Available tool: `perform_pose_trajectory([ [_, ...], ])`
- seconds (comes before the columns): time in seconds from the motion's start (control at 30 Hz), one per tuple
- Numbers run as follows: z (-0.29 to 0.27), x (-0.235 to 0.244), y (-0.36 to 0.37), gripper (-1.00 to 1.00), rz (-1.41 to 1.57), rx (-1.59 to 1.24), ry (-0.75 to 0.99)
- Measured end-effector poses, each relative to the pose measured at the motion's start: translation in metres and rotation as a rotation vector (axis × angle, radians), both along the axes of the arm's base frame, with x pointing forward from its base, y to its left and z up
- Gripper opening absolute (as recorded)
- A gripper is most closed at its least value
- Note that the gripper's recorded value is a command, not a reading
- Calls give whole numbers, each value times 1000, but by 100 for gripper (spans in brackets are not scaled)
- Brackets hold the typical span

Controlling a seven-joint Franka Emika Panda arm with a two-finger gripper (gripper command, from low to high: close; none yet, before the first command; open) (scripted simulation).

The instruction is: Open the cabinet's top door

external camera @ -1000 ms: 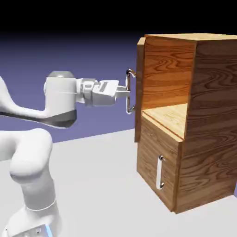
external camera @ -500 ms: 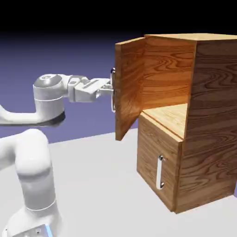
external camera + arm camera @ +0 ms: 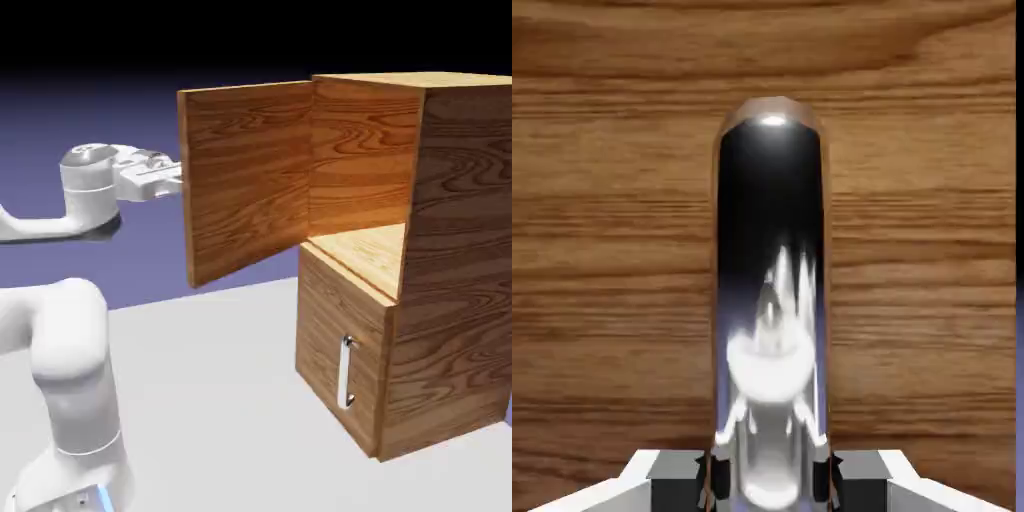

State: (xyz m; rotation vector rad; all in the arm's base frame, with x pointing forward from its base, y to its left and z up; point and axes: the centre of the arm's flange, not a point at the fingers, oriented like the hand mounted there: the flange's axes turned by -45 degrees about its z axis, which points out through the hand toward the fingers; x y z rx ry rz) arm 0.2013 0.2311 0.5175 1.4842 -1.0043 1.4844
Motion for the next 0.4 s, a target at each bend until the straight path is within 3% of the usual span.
perform_pose_trajectory([
  [0.37,0,26,86,-100,-307,0,0],
  [0.4,0,27,89,100,-317,0,0],
])
